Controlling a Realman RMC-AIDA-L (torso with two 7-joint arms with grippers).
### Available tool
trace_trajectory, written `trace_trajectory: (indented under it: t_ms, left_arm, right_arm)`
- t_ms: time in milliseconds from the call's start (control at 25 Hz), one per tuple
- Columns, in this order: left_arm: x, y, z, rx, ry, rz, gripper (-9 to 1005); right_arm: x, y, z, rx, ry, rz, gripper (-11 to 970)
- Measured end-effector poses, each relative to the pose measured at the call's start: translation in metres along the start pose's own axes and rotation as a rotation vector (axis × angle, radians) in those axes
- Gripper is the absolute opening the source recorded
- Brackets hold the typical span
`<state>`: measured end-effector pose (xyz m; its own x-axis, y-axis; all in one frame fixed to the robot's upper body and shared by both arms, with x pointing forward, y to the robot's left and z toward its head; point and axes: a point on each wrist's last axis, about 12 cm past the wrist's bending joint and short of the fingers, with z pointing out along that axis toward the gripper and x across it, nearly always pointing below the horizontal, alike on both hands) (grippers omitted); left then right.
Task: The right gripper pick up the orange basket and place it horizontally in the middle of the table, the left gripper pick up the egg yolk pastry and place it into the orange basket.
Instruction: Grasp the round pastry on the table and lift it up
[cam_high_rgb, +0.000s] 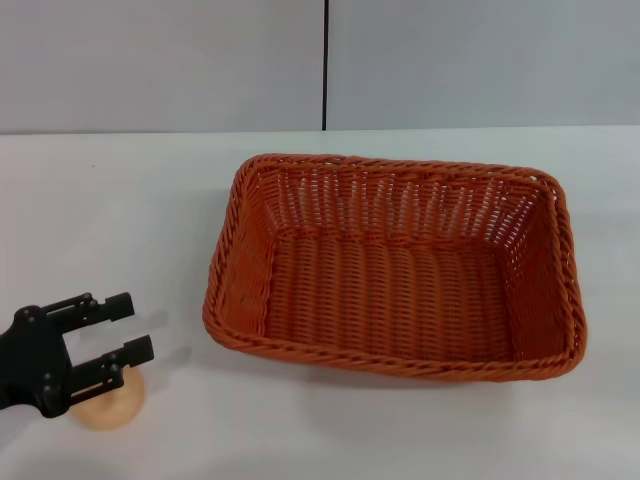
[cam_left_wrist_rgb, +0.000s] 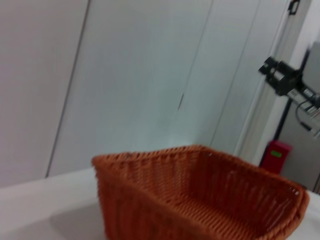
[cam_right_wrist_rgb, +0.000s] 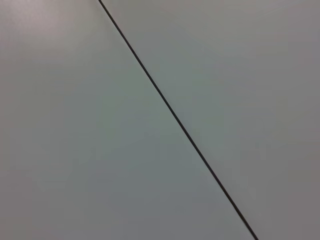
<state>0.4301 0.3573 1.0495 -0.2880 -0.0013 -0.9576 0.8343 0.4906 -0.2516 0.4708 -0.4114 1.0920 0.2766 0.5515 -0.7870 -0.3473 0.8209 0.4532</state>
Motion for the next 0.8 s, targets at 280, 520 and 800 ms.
trace_trajectory:
  t_ms: [280,520,800]
  left_arm:
    - [0.02,-0.002,-0.01,-0.047,0.129,-0.063,548]
    - [0.029,-0.004,-0.015,-0.067,0.171,-0.098,547]
    - [0.032,-0.005,-0.018,-0.085,0.181,-0.108,545]
  right_arm:
    - [0.004,0.002,0.004,-0.006,0.005,0.015,441]
    - [0.007,0.003,0.006,-0.006,0.009,0.015,441]
    - [0.009,0.003,0.009,-0.009,0.024,0.016,441]
